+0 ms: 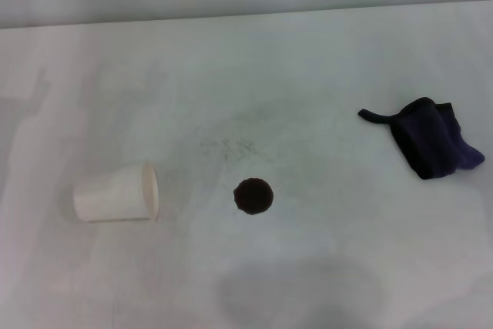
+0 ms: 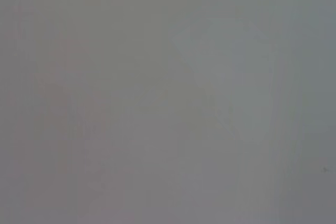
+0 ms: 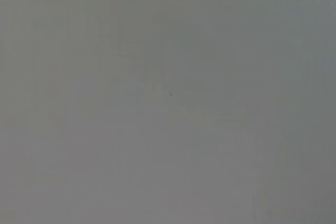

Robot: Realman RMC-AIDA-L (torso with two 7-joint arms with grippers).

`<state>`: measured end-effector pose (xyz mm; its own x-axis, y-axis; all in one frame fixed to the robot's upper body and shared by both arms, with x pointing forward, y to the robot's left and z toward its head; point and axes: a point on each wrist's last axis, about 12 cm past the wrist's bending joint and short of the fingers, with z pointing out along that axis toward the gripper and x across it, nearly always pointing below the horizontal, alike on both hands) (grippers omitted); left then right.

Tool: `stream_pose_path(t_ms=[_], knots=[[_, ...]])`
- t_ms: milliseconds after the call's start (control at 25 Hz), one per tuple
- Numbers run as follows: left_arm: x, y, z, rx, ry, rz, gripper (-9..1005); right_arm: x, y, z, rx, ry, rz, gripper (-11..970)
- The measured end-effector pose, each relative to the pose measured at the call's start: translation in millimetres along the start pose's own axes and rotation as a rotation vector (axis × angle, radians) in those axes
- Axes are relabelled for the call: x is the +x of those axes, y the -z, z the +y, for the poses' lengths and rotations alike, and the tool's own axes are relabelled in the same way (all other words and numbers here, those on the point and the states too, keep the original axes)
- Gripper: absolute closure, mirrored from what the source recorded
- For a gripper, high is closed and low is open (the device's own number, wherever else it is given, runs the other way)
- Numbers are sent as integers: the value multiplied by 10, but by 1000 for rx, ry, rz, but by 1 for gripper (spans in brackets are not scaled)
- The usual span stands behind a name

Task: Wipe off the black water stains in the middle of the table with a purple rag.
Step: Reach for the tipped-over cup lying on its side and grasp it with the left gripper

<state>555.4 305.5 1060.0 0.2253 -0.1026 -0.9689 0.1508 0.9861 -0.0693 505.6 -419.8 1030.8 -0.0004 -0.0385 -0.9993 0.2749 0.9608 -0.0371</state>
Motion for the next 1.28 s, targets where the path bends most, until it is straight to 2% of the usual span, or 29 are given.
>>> stream_pose_path(t_ms=[240, 520, 840, 1080, 1280], knots=[[14, -3, 39, 72, 82, 60, 119, 7, -1, -2, 0, 3, 7, 449], [-101, -99, 200, 206, 113, 207, 120, -6, -14, -2, -6, 10, 4, 447], [-344, -275, 354, 329, 54, 424, 120, 4, -5, 3, -6, 3, 7, 448], [-655, -364, 418, 484, -55, 593, 119, 47, 46, 2, -4, -3, 21, 448], [-991, -373, 378, 665, -175, 727, 119, 65, 38, 22, 1, -15, 34, 447]])
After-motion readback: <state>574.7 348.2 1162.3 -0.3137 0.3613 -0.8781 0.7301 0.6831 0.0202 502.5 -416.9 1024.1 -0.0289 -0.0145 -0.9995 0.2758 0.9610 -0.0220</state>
